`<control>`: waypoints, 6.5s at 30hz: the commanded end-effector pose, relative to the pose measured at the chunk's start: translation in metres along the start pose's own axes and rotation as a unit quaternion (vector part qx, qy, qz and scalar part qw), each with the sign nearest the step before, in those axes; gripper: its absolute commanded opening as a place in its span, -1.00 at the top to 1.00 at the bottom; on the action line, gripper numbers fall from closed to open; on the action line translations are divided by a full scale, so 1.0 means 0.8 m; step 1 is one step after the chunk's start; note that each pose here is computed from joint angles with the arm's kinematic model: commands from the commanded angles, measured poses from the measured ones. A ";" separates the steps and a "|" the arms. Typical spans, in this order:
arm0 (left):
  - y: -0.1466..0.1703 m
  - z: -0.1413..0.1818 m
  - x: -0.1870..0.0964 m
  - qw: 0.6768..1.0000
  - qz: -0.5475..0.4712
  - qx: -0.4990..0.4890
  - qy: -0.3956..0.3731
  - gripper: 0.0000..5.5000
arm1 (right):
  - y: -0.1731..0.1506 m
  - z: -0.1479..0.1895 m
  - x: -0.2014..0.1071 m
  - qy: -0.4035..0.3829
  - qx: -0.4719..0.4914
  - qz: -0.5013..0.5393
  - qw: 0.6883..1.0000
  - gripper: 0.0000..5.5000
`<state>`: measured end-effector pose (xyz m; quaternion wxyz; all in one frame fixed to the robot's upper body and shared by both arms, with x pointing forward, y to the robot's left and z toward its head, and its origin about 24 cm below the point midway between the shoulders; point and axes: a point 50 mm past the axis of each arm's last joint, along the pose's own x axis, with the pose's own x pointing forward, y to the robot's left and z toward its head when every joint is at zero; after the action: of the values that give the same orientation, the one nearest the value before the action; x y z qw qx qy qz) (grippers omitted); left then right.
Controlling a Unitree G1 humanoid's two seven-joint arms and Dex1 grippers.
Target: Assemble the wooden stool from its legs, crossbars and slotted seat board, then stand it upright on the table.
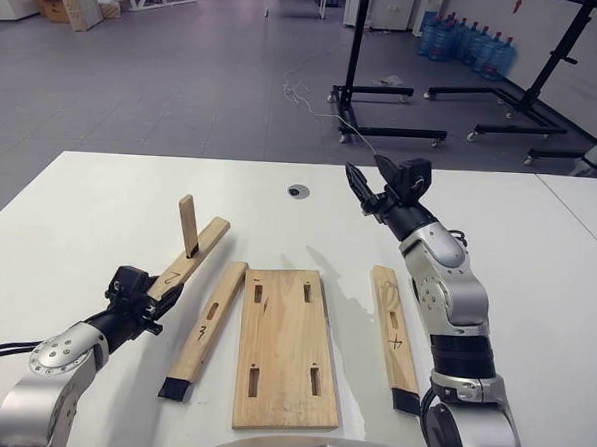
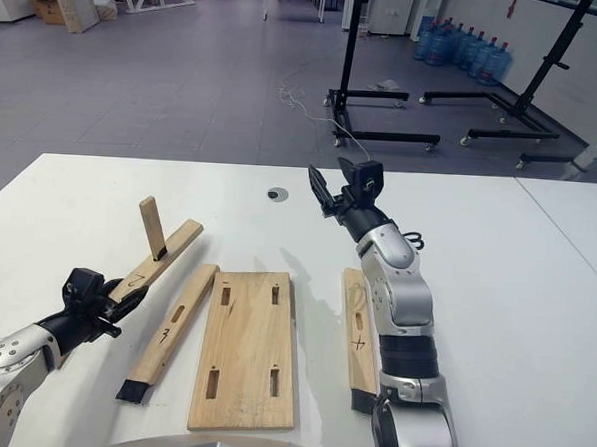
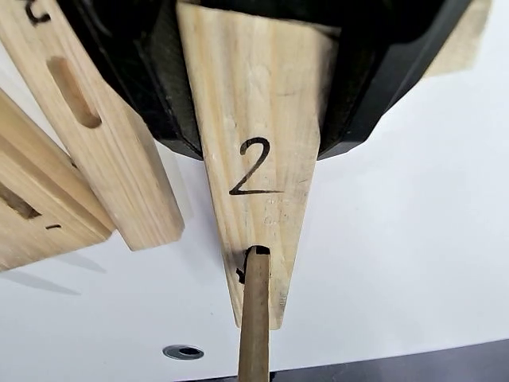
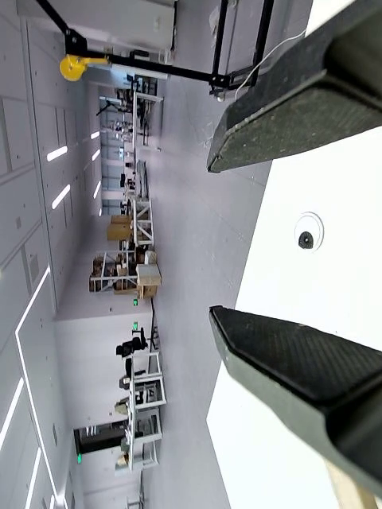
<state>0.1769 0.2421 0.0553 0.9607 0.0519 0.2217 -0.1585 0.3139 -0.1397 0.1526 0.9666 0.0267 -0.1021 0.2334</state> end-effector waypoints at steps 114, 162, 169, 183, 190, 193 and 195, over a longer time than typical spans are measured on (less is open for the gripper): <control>-0.065 0.043 0.004 0.928 -0.202 -0.216 -0.225 -0.50 | 0.015 0.034 -0.033 0.027 0.022 0.505 0.862 0.25; -0.026 0.036 0.014 0.946 -0.182 -0.216 -0.158 -0.50 | -0.005 -0.029 -0.051 0.097 0.076 0.484 0.866 0.25; -0.032 0.033 0.019 0.944 -0.187 -0.222 -0.160 -0.50 | -0.012 -0.044 -0.047 0.124 0.080 0.481 0.864 0.25; -0.034 0.019 0.025 0.943 -0.162 -0.237 -0.166 -0.50 | -0.013 -0.017 -0.042 0.130 0.088 0.460 0.874 -0.43; -0.027 0.016 0.023 0.945 -0.155 -0.237 -0.164 -0.50 | -0.031 0.031 -0.039 0.032 0.071 0.390 0.918 -0.61; -0.025 0.013 0.021 0.946 -0.154 -0.238 -0.159 -0.50 | -0.040 0.037 -0.039 0.015 0.064 0.352 0.934 -0.61; -0.026 0.011 0.021 0.946 -0.152 -0.238 -0.157 -0.50 | -0.052 0.037 -0.036 0.006 0.061 0.299 0.952 -0.61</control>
<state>0.1911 0.2131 0.0582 0.9307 -0.2436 0.0934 -0.2564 0.2969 -0.1865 0.1684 0.8276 0.0558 -0.0669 0.5546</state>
